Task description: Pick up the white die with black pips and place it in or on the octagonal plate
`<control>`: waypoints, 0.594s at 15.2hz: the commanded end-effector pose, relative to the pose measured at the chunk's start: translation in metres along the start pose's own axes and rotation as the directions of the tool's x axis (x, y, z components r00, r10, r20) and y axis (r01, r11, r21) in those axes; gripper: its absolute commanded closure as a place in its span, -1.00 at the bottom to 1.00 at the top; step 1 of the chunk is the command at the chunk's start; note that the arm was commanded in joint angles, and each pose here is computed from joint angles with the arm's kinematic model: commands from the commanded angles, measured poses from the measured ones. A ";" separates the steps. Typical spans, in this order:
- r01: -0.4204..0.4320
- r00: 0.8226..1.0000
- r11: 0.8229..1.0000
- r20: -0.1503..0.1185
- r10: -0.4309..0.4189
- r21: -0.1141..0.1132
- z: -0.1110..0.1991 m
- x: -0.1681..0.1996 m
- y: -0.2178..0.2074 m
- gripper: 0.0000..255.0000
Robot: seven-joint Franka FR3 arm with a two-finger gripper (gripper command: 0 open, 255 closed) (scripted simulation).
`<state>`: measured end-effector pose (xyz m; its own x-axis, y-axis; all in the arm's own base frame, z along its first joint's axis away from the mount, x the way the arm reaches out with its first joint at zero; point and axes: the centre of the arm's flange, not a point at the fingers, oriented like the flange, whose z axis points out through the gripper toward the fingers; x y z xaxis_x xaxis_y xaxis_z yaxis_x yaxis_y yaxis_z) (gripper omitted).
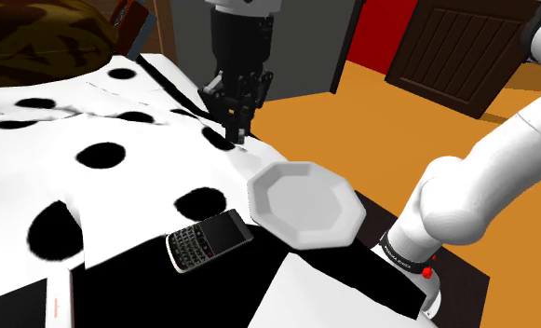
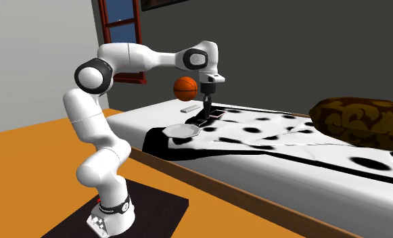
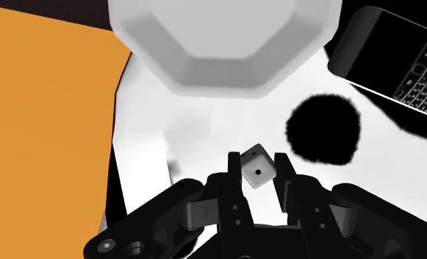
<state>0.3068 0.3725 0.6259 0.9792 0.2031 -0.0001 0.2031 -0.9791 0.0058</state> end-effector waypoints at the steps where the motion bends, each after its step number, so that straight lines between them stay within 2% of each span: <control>1: -0.001 1.000 1.000 0.000 0.001 0.002 -0.001 -0.029 0.009 1.00; 7: -0.001 1.000 1.000 0.000 0.001 0.002 -0.002 -0.106 0.024 1.00; 8: -0.001 1.000 1.000 0.000 0.001 0.002 -0.003 -0.130 0.029 1.00; 9: -0.001 1.000 1.000 0.000 0.001 0.002 0.003 -0.130 0.029 1.00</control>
<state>0.1935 0.3216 0.6282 0.9792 0.2027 0.0007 0.2027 -0.9792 0.0038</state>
